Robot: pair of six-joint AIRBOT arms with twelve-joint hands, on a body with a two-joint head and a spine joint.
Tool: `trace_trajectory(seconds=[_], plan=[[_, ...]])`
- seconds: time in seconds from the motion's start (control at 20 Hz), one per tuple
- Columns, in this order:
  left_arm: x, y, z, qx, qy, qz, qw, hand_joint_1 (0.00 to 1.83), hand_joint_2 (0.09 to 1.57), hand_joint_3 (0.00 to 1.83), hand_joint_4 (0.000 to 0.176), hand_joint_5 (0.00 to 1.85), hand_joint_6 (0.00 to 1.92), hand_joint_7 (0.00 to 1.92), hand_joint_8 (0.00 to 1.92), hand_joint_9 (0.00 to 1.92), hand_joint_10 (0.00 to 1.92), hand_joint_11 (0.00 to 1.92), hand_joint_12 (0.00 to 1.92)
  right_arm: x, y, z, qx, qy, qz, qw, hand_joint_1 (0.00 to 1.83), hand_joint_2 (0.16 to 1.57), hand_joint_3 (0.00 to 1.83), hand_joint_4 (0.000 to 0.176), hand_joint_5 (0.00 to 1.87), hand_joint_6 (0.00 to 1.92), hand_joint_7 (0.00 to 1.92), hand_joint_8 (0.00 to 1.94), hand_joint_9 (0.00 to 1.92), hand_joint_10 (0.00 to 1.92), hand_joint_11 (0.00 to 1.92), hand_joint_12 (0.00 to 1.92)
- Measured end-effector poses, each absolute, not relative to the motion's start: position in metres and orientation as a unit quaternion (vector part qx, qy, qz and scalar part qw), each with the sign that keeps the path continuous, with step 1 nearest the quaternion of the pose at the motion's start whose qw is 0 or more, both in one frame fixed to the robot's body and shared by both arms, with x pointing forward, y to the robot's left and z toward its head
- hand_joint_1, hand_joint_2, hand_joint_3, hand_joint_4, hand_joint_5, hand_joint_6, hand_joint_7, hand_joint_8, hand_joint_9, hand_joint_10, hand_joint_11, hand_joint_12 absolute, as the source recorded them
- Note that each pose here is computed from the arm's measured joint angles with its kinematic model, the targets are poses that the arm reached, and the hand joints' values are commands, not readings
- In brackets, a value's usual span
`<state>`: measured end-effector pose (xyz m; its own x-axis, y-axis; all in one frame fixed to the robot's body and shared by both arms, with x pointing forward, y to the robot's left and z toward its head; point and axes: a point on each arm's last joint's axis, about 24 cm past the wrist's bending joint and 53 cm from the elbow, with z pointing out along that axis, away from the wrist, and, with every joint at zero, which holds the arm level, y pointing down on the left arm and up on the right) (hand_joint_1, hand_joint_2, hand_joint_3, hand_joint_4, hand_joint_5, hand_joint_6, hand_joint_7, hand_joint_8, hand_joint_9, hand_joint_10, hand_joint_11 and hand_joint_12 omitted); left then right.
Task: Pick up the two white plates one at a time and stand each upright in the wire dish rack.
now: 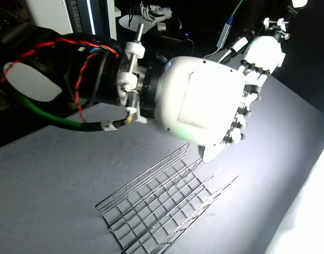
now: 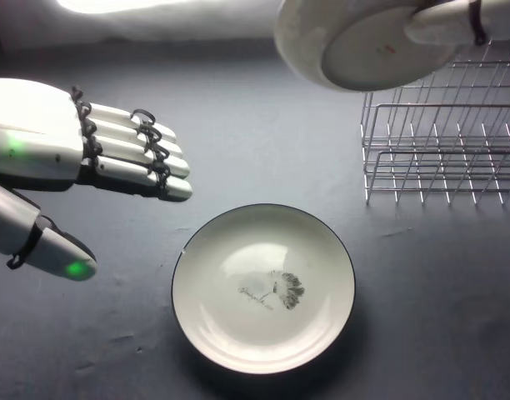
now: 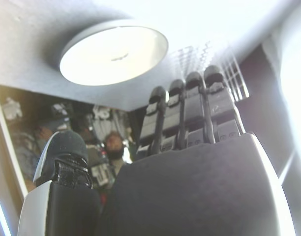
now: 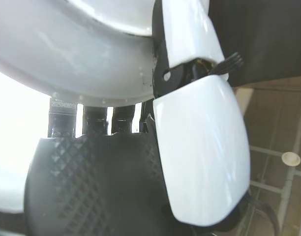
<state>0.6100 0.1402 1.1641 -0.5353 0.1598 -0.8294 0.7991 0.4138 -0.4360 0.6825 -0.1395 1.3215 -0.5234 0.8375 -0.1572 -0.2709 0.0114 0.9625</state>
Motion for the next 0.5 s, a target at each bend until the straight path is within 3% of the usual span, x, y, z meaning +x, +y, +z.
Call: trace_trajectory(seconds=[0.1,0.2,0.35,0.5], plan=[[0.607,0.135,1.159,0.319,0.759,-0.441,0.357,0.0,1.24,0.0,0.0,0.14,0.0,0.11,0.0,0.09,0.0,0.0,0.25,0.684,-0.149,1.315,0.252,0.578,0.648,0.426,1.38,1.07,0.0,0.0,1.01,0.96,1.11,0.71,0.97,1.03,0.89,0.95],[0.607,0.135,1.147,0.317,0.767,-0.435,0.349,0.0,1.24,0.0,0.0,0.08,0.0,0.05,0.0,0.04,0.0,0.0,0.13,0.686,-0.161,1.309,0.258,0.582,0.638,0.434,1.38,1.08,0.0,0.0,1.01,0.98,1.09,0.75,0.95,1.06,0.88,0.94],[0.608,0.136,1.137,0.315,0.775,-0.426,0.345,0.0,1.24,0.0,0.0,0.12,0.0,0.1,0.0,0.08,0.0,0.0,0.21,0.691,-0.179,1.303,0.262,0.583,0.625,0.448,1.38,1.08,0.0,0.0,1.02,0.97,1.11,0.73,0.95,1.05,0.87,0.95],[0.614,0.132,1.151,0.282,0.767,-0.452,0.357,0.0,1.24,0.0,0.0,0.13,0.0,0.13,0.0,0.1,0.0,0.0,0.27,0.696,-0.193,1.298,0.268,0.585,0.613,0.459,1.38,1.08,0.0,0.0,1.02,0.97,1.12,0.7,0.95,1.05,0.88,0.94]])
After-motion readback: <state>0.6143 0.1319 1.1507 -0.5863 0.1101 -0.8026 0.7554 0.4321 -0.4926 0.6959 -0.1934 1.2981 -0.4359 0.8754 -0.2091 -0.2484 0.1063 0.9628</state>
